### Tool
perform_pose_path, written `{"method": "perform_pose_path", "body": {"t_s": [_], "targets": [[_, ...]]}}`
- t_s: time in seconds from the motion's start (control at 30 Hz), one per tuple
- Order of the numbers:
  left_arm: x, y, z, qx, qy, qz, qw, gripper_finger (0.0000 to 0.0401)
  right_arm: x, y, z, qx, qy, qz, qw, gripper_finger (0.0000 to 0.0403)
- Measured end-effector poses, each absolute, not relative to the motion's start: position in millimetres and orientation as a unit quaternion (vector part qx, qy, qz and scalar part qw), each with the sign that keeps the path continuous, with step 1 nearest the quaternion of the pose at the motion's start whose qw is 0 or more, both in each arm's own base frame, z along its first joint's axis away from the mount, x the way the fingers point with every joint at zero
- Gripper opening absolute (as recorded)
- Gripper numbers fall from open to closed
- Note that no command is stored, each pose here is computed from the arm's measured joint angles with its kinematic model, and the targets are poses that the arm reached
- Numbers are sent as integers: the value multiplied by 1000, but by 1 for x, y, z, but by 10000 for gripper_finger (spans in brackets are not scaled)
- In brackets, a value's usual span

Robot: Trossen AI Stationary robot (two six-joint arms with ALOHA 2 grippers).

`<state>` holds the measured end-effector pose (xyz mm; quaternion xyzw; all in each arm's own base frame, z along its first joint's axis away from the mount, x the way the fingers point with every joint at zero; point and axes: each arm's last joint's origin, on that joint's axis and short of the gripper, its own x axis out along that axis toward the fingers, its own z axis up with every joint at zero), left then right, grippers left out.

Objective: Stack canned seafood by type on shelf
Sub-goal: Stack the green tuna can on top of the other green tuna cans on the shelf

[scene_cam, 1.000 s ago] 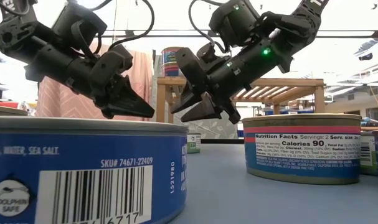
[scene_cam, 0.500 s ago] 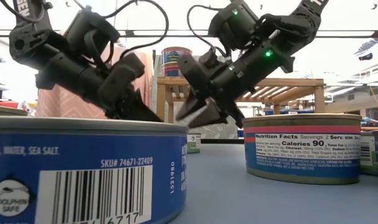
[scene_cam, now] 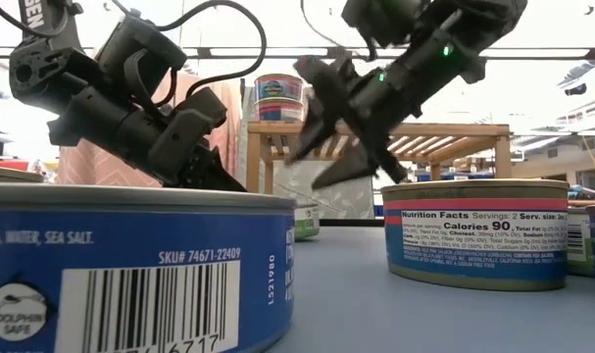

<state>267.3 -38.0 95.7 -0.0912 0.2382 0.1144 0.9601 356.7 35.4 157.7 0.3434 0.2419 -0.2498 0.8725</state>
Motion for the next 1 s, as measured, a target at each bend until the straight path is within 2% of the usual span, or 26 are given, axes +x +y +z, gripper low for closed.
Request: {"method": "perform_pose_path", "body": {"t_s": [0.17, 0.53, 1.0], "targets": [[267, -38, 95, -89, 239, 117, 960, 2, 349, 27, 173, 336, 239, -270, 870, 261], [266, -38, 93, -93, 243, 123, 958, 2, 351, 26, 155, 349, 273, -266, 856, 261], [264, -44, 88, -92, 253, 131, 954, 2, 355, 27, 151, 373, 267, -263, 849, 261]]}}
